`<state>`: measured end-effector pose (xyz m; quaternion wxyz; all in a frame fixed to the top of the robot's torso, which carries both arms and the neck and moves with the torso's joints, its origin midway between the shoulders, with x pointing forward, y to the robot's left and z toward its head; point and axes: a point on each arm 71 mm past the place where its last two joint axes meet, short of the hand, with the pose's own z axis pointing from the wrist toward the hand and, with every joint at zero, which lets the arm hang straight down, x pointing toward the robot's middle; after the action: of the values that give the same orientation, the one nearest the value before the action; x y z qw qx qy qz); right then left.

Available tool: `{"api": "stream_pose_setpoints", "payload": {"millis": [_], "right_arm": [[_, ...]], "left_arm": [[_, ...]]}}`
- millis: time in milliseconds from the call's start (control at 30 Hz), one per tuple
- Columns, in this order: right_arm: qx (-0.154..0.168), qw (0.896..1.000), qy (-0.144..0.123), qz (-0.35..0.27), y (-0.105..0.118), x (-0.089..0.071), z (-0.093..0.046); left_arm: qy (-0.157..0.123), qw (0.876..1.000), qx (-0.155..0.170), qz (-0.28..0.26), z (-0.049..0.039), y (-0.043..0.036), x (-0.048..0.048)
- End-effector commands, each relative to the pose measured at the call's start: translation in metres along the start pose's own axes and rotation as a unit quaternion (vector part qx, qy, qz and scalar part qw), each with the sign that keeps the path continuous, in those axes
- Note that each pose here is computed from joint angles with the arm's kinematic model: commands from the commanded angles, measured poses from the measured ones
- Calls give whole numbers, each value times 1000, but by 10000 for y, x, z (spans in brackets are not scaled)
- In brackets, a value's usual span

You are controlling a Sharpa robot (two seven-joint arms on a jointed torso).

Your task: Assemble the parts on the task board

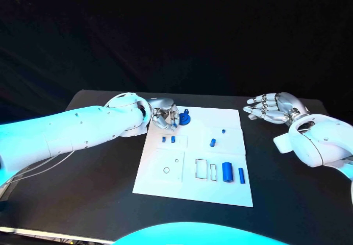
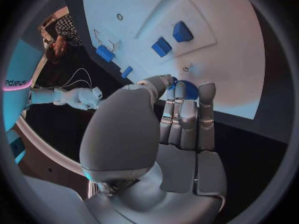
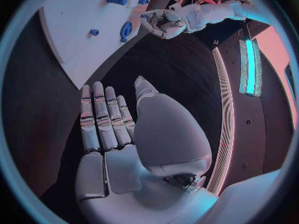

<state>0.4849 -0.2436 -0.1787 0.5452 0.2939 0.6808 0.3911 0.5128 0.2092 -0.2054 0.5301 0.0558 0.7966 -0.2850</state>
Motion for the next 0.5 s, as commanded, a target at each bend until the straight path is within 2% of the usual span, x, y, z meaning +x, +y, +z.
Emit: {"api": "stream_pose_setpoints", "payload": {"millis": [33,233,500], "right_arm": [[-5,1000,8,-1,6,11,-2],[-5,1000,8,-1,7,12,-1],[-5,1000,8,-1,9,16,0]], "left_arm": [[5,1000,-2,-16,-12,20,-6],[9,1000,-11,-14,-17,79,-12],[19,1000,-15,-11,11,85,7]]}}
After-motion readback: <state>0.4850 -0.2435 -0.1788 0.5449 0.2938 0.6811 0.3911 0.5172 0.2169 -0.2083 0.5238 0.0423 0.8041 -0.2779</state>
